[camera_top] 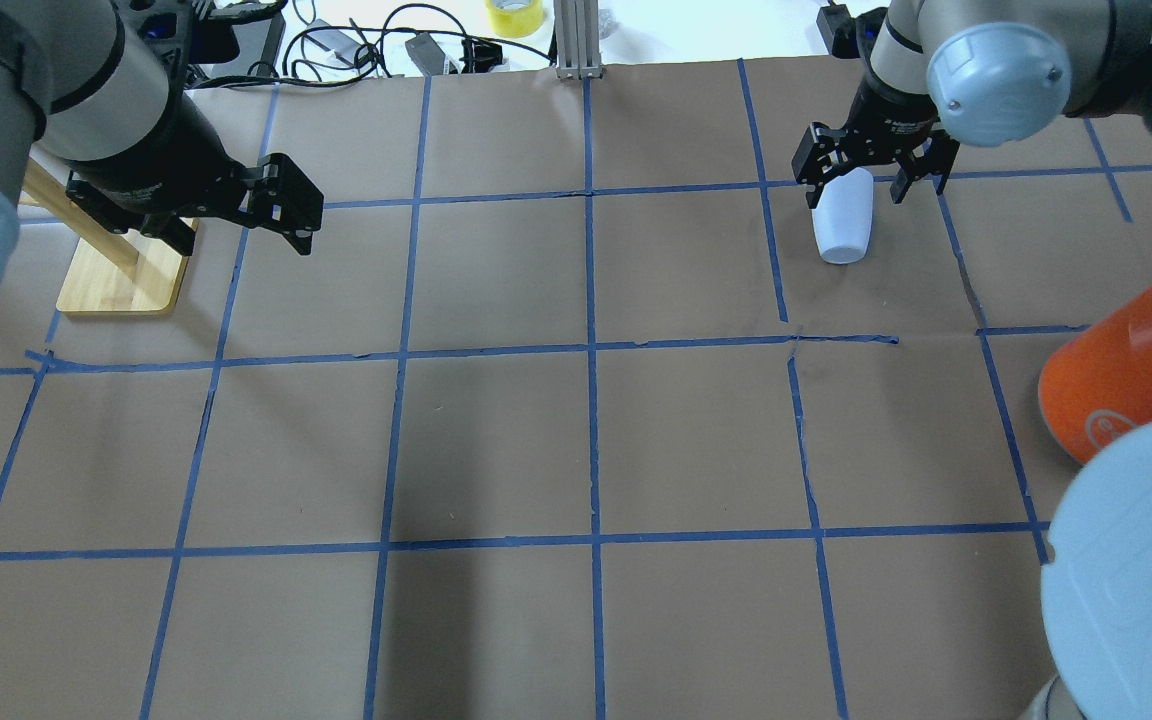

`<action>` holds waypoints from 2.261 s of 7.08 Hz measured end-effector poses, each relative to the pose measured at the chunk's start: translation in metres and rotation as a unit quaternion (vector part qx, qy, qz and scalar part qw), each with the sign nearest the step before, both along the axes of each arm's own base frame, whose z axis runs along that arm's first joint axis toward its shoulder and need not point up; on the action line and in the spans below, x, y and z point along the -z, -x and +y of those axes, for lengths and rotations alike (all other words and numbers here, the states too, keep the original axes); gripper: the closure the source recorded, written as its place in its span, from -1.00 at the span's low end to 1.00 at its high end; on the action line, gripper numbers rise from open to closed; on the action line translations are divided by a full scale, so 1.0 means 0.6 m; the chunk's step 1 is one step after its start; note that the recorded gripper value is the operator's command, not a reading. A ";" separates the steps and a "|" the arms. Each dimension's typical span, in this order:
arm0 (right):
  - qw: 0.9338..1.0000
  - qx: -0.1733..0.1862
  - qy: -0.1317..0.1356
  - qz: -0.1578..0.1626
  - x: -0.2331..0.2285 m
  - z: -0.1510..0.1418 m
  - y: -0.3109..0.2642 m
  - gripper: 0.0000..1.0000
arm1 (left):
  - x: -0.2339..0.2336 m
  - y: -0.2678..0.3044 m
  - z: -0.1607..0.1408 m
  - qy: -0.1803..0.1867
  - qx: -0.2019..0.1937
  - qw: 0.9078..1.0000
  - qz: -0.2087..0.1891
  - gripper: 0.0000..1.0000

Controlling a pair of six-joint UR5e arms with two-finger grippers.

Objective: Flip cup
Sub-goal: 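Lower the right gripper over the upside-down pale blue cup and grasp it, then carry the cup with the right gripper toward the left arm, tilting it sideways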

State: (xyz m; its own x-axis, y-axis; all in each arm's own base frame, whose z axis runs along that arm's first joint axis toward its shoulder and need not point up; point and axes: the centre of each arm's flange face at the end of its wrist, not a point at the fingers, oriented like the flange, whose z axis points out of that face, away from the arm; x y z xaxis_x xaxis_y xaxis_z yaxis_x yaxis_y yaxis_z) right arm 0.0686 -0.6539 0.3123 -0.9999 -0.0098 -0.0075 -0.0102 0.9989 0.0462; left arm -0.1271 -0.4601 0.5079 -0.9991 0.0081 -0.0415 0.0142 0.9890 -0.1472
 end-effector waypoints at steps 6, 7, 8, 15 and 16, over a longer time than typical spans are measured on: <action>0.999 0.051 0.005 -0.001 0.184 -0.075 0.065 -1.00 | 0.001 0.000 0.000 0.000 0.000 1.000 -0.001 -1.00; 0.998 0.066 0.017 -0.001 0.202 -0.085 0.066 -0.52 | 0.001 0.000 0.000 0.000 0.000 1.000 0.000 -1.00; 0.997 0.071 0.030 0.000 0.215 -0.093 0.067 0.21 | 0.001 0.000 0.000 0.000 0.000 1.000 0.000 -1.00; 0.992 -0.075 0.104 -0.003 0.067 -0.038 -0.227 0.70 | 0.000 -0.001 0.000 0.000 0.000 1.000 0.000 -1.00; 0.982 -0.148 0.115 -0.006 0.054 -0.003 -0.326 0.70 | -0.001 -0.001 0.000 0.001 -0.001 1.000 0.000 -1.00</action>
State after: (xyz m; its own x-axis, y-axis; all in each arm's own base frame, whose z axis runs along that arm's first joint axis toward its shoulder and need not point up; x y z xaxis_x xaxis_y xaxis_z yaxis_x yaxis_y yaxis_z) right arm 0.2643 -0.6558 0.2802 -0.9530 -0.3024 0.0173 -0.3004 0.9361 -0.1831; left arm -0.1266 -0.4603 0.5085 -0.9991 0.0069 -0.0411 0.0130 0.9889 -0.1483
